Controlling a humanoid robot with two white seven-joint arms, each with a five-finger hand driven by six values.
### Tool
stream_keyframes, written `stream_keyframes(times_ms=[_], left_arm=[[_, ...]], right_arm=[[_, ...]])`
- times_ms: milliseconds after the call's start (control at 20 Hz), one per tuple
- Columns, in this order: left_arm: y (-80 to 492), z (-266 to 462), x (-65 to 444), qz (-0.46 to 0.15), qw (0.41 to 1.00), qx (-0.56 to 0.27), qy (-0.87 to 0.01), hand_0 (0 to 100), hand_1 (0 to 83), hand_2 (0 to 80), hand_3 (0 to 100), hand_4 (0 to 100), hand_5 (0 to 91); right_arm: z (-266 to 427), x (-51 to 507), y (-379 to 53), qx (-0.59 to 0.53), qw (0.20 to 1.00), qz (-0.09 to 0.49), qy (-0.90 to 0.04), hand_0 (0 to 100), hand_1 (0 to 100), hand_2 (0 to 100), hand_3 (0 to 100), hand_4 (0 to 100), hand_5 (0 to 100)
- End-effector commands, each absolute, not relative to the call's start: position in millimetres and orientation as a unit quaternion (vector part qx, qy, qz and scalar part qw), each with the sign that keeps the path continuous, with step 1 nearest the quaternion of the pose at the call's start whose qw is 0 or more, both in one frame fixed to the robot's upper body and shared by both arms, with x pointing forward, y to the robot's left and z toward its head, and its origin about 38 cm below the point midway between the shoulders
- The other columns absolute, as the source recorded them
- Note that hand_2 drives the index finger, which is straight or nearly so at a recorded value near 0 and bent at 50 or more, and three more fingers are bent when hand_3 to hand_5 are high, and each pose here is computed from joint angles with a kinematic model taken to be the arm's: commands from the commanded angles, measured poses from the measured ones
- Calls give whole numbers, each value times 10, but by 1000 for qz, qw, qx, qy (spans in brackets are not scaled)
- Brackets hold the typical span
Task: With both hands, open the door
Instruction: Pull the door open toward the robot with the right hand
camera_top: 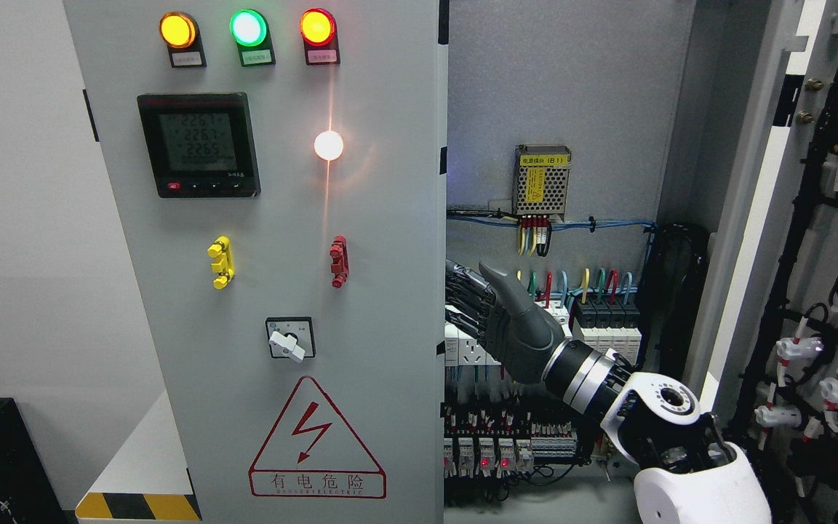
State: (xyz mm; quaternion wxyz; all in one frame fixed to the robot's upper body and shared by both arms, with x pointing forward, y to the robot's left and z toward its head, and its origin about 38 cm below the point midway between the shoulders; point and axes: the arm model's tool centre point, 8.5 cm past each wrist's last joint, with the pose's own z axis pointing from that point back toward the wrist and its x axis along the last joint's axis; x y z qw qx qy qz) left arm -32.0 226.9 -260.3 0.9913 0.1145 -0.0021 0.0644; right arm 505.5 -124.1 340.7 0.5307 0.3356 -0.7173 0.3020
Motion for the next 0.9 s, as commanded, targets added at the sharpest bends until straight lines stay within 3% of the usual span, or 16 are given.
stream_keyframes(times_ms=[0,851], left_arm=[[2269,-2603,-320,64,991,115,-2,0,0,0,0,0,0],[2269,-2603,-320,64,991,115,-2,0,0,0,0,0,0]], right_arm=[[3394,5066,-1217,338,532,305,-714,192,0,0,0,0,0],[3428,5025,-1191,360,519,324,-704,192,0,0,0,0,0]])
